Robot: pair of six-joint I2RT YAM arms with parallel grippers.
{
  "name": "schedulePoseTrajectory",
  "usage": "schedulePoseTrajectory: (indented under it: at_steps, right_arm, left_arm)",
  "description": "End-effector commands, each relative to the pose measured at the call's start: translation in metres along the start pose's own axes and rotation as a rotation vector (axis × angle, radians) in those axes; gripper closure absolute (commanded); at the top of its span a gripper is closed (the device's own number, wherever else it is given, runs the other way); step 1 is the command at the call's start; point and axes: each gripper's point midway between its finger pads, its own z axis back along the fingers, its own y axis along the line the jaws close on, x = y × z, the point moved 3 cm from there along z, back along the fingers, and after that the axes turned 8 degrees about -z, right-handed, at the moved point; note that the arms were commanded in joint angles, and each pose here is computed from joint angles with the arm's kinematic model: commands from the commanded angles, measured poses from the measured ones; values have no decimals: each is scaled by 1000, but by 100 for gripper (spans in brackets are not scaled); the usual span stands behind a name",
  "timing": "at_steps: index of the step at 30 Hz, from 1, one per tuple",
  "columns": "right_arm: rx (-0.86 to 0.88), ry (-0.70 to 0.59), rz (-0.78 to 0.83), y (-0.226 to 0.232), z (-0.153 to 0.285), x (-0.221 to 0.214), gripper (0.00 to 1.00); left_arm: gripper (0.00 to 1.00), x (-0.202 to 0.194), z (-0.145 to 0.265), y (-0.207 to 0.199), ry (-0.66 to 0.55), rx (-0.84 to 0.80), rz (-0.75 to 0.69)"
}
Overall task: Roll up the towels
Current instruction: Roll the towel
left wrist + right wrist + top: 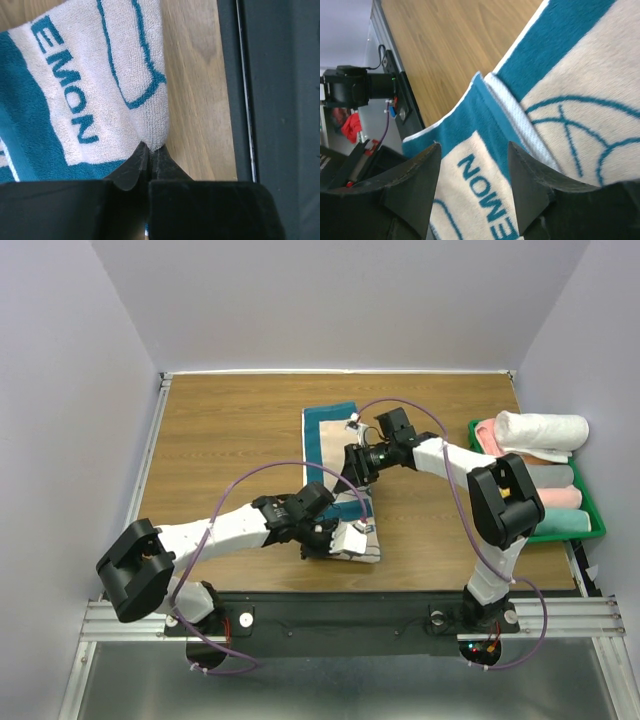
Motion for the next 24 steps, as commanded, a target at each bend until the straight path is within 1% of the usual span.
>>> schedulePoseTrajectory:
  at_steps: [1, 4, 5, 8, 11, 16, 19, 22, 23, 24]
  right_arm:
    - [-40, -4, 7, -18, -6, 8, 40]
    - [-26, 42, -42, -32, -16, -5, 44]
    - [-21, 55, -50, -35, -18, -9, 46]
    - [-5, 89, -88, -42, -22, -23, 51]
    - [5, 112, -101, -45, -25, -33, 51]
    - [19, 121, -104, -44, -26, -34, 52]
    - [22, 118, -106, -43, -26, -31, 51]
    - [12, 106, -96, -43, -26, -25, 39]
    - [4, 103, -94, -42, -25, -24, 29]
    - [-6, 93, -89, -41, -24, -20, 25]
  left_arm:
    - [100, 22, 12, 4, -56, -28, 29]
    - [100, 25, 15, 13, -68, -21, 60]
    - [100, 29, 18, 19, -78, -12, 64]
    - [100, 25, 22, 40, -79, 23, 96]
    - [100, 15, 27, 63, -70, 64, 133]
    - [100, 6, 32, 105, -61, 137, 144]
    - [100, -2, 25, 113, -48, 134, 153]
    - [100, -11, 17, 116, -36, 129, 164]
    - [100, -15, 16, 117, -33, 130, 166]
    - [100, -20, 13, 118, -29, 136, 169]
